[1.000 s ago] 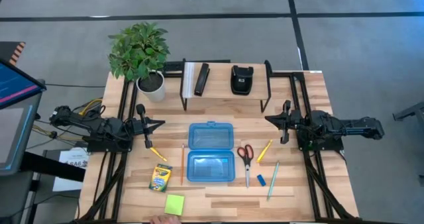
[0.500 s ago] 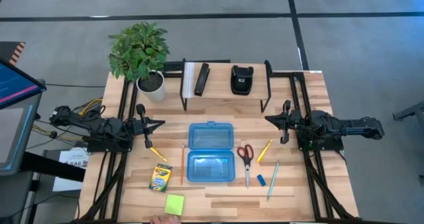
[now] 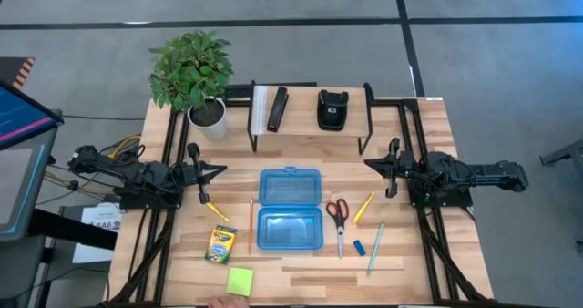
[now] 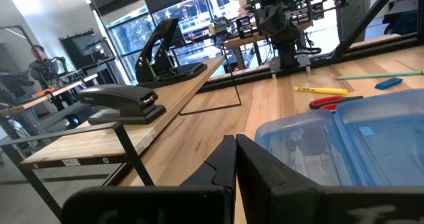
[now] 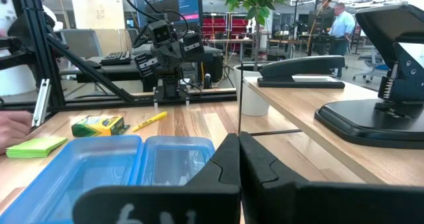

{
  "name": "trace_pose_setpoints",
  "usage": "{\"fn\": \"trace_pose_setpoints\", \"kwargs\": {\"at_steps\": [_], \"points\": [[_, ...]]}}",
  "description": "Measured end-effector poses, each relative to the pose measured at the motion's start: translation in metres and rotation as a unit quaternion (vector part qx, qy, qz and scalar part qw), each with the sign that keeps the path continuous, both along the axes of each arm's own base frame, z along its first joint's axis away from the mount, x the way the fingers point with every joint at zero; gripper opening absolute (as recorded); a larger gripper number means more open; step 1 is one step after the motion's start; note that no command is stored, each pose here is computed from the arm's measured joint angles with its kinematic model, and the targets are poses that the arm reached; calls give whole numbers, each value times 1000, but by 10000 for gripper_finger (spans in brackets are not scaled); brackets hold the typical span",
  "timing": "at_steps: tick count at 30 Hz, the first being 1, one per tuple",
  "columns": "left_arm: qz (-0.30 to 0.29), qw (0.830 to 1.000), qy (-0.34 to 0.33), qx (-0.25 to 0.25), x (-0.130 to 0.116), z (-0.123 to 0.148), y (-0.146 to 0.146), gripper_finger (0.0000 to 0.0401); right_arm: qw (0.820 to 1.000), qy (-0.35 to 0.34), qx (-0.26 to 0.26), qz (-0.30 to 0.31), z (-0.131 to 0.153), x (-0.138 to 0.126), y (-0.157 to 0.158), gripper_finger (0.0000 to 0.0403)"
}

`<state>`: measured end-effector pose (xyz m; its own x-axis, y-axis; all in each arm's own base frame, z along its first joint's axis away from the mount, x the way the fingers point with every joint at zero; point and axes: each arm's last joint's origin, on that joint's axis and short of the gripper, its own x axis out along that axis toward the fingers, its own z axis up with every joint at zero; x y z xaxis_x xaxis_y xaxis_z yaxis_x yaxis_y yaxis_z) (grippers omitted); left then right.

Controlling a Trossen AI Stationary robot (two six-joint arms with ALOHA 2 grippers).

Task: Pack school essentials

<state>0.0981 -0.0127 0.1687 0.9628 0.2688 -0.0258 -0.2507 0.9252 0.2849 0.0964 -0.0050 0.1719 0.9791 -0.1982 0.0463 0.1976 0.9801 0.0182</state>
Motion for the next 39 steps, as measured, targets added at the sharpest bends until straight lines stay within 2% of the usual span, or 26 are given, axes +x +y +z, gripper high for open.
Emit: {"fn": "trace_pose_setpoints", "kwargs": {"at_steps": [31,33,36,39], "points": [[0,1000,-1,-4,0,0,0,0,1000,0,0,0,0,0,0,8],[-9,999,-11,-41,0,0,-1,0,1000,0,0,0,0,0,0,8],[-45,988,-31,-142,1,0,-3,0,1000,0,0,0,0,0,0,8],[-51,982,-37,-178,1,0,-3,0,1000,0,0,0,0,0,0,8]]}}
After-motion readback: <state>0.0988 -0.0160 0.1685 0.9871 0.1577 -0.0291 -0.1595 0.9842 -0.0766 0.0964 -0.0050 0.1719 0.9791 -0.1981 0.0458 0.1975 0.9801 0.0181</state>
